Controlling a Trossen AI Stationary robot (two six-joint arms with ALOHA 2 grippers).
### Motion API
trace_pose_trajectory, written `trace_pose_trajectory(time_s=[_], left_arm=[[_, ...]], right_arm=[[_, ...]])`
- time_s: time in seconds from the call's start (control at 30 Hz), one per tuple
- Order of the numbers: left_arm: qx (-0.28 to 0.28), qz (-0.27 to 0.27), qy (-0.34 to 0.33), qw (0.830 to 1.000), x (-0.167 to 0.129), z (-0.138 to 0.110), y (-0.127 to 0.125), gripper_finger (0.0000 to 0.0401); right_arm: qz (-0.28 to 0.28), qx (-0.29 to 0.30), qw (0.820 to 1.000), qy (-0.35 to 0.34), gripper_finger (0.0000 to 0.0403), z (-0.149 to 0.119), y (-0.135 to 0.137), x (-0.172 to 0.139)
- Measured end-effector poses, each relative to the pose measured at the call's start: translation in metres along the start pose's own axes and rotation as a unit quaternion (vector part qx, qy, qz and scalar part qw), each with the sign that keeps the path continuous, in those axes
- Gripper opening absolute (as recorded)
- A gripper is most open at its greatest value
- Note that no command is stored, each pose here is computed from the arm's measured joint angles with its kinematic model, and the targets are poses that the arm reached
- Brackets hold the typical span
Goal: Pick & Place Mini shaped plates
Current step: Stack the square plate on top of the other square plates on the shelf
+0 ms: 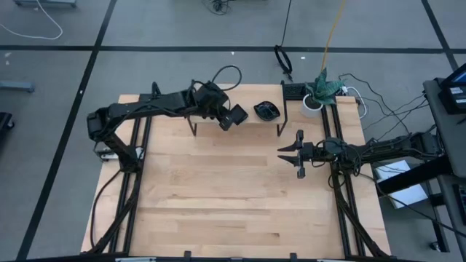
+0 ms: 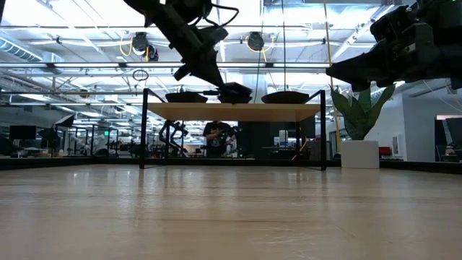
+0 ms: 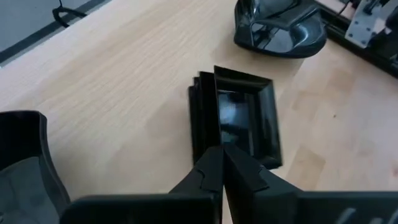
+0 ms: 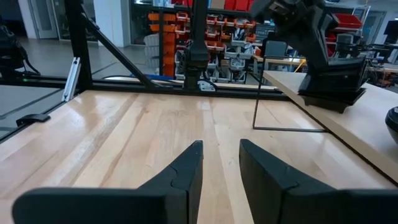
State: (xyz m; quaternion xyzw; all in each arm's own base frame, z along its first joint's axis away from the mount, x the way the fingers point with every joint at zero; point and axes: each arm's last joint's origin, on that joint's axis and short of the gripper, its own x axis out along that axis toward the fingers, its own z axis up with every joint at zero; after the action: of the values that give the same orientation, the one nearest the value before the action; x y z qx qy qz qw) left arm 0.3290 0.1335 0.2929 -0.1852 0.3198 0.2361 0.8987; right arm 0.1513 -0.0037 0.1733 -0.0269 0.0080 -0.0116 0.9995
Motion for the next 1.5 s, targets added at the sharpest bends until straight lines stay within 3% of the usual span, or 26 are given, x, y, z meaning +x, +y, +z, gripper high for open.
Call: trace_pose_trajectory(time_s=[0.3,0.47,0.57,0.7,0.83,0.97,1.2,1.5], left_arm=[[-0.007,0.01,-0.006,1.0,0.001,0.002,0.006,0.0047],[-0.021,0.05,-0.019,0.998,0.001,0.005,0.016,0.0091],[0.03,0.061,-0.034,0.997,-0.003,0.008,0.014,0.0118],[0.152,0.037,-0.044,0.987,-0.012,0.006,-0.009,0.0131],[0.242,0.01,-0.048,0.969,-0.017,-0.002,-0.039,0.01],[0.315,-0.022,-0.029,0.948,-0.018,-0.017,-0.066,0.0025],[0.341,-0.045,-0.007,0.939,0.02,-0.042,-0.088,0.0005],[0.324,0.07,0.001,0.943,0.042,-0.045,-0.075,0.0003]], right_arm=[[0.0,-0.001,1.0,0.0,0.0093,0.0,0.0,0.0],[0.0,-0.001,1.0,0.0,0.0093,0.0,0.0,0.0],[0.0,0.002,1.0,0.001,0.0093,0.0,0.0,0.0],[0.0,0.004,1.0,0.006,0.0093,-0.001,0.0,0.0],[0.0,0.0,1.0,0.006,0.0093,-0.001,0.0,0.0],[0.0,-0.005,1.0,0.008,0.0093,-0.001,0.0,0.0],[0.001,-0.005,1.0,0.008,0.0093,-0.002,0.0,0.0],[0.0,0.003,1.0,0.006,0.0093,-0.001,0.0,0.0]])
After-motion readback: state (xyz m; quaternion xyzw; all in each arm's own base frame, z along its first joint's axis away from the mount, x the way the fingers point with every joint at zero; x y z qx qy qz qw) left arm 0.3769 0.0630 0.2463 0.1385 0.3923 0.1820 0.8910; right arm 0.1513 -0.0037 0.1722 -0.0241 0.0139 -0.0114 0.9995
